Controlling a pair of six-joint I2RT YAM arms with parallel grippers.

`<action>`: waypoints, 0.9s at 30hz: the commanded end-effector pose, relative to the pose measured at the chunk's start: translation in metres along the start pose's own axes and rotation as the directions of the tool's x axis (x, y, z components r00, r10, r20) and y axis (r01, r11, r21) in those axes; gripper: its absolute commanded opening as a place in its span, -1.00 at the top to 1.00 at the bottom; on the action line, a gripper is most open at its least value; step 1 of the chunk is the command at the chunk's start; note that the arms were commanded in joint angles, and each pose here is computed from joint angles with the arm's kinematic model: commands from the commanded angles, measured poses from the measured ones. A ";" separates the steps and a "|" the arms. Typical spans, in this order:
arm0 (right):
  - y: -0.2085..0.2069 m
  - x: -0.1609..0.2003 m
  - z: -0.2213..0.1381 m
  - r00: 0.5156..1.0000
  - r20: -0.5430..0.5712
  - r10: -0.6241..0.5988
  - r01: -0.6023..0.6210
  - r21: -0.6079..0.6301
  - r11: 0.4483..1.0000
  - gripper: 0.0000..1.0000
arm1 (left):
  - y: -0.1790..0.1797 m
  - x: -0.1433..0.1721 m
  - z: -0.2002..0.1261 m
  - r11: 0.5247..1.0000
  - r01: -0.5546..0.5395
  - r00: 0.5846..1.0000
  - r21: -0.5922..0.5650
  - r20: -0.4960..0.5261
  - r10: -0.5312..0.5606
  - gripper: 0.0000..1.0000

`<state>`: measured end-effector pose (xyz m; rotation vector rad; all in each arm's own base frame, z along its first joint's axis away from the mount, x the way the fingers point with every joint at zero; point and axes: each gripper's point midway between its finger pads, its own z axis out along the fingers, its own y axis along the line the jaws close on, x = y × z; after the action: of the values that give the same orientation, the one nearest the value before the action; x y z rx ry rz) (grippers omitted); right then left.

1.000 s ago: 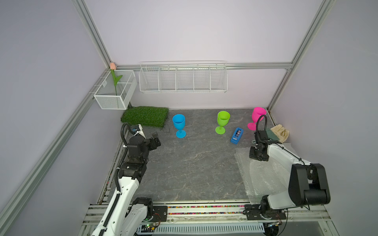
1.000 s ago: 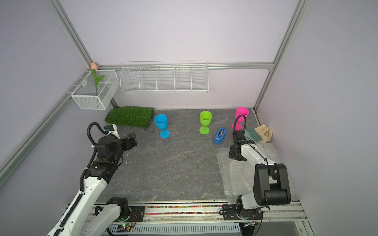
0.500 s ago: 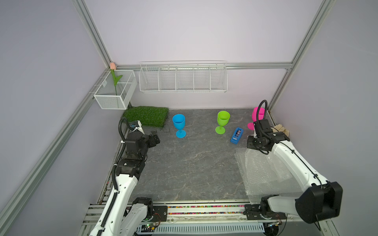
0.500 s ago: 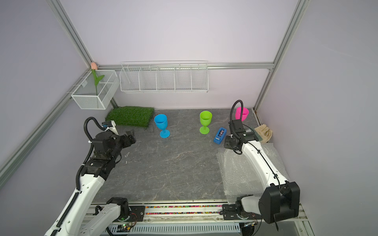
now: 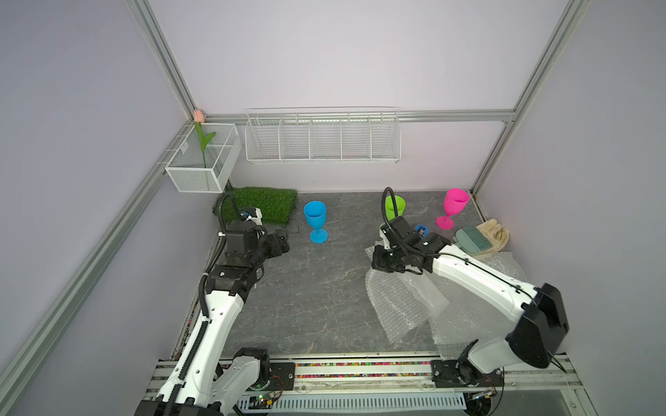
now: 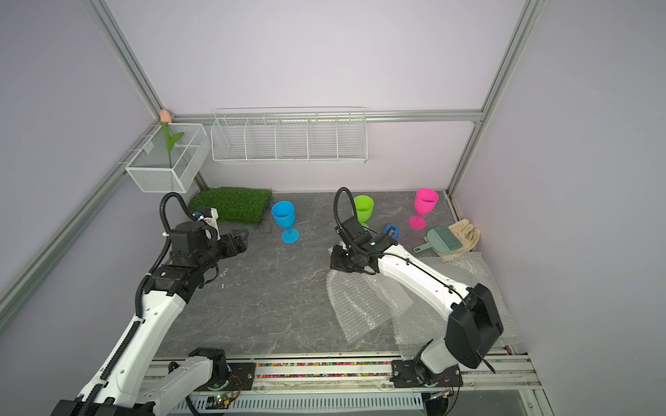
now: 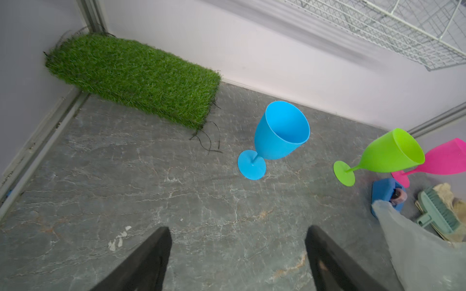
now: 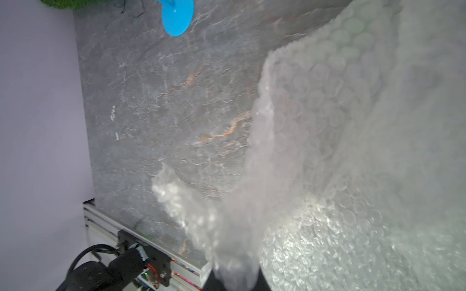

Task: Wrap wine glasses in bubble wrap
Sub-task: Place the bubble wrap at the center of the board, then adjust the bubble wrap at the center of the board.

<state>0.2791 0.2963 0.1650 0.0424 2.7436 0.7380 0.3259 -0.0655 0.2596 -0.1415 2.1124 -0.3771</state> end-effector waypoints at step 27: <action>-0.078 0.019 0.074 0.812 -0.383 -0.440 0.568 0.344 0.748 -0.43 | -0.062 0.209 0.059 0.980 0.197 0.792 -0.002 -0.589 -0.160 -0.35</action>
<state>0.2939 0.2837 0.0806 -0.6499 2.8651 0.0657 0.2621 -0.1793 0.0899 -0.1511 2.6962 -0.6116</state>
